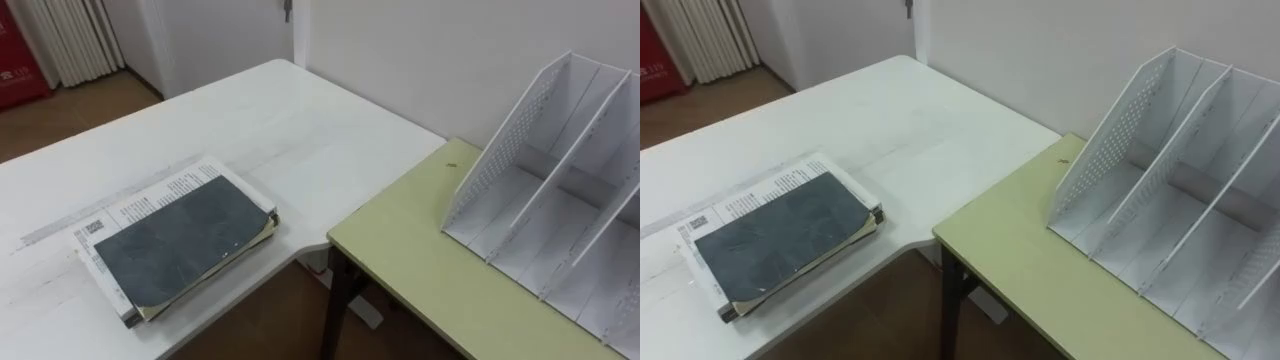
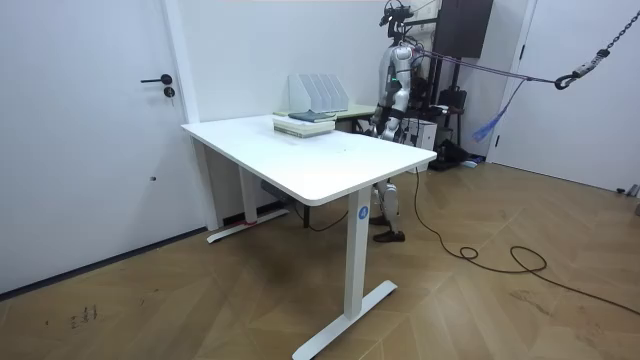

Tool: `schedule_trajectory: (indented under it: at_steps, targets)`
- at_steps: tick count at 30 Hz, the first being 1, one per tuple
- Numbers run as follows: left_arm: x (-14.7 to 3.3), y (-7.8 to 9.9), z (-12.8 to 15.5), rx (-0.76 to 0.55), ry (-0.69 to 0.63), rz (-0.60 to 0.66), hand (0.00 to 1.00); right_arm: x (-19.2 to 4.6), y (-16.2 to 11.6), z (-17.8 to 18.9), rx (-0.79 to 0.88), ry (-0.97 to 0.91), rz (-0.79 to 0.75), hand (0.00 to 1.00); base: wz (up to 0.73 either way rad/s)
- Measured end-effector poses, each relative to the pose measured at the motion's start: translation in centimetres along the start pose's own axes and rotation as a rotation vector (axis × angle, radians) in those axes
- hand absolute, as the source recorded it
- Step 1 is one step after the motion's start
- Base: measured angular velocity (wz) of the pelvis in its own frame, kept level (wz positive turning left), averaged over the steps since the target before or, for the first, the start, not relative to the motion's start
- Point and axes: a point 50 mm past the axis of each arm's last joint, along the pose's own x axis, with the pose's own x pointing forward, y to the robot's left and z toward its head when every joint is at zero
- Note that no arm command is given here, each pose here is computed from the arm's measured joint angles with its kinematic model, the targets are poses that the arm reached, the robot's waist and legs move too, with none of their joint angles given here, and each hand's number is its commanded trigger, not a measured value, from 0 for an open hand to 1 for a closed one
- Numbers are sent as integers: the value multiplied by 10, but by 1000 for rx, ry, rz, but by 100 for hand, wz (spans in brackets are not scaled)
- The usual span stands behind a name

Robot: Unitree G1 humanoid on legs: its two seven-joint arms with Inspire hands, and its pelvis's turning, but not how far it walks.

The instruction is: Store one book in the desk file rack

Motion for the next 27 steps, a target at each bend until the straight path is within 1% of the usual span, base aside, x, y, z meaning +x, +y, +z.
schedule_trajectory:
  at_steps: [11, 27]
  targets:
    - [0, 0, -1, -8, 0, 0, 0, 0, 0, 2, -27, -6, -1, 0, 0]
    - [0, 0, 1, 5, -5, 4, 0, 0, 0, 2, -4, -17, -13, 0, 0]
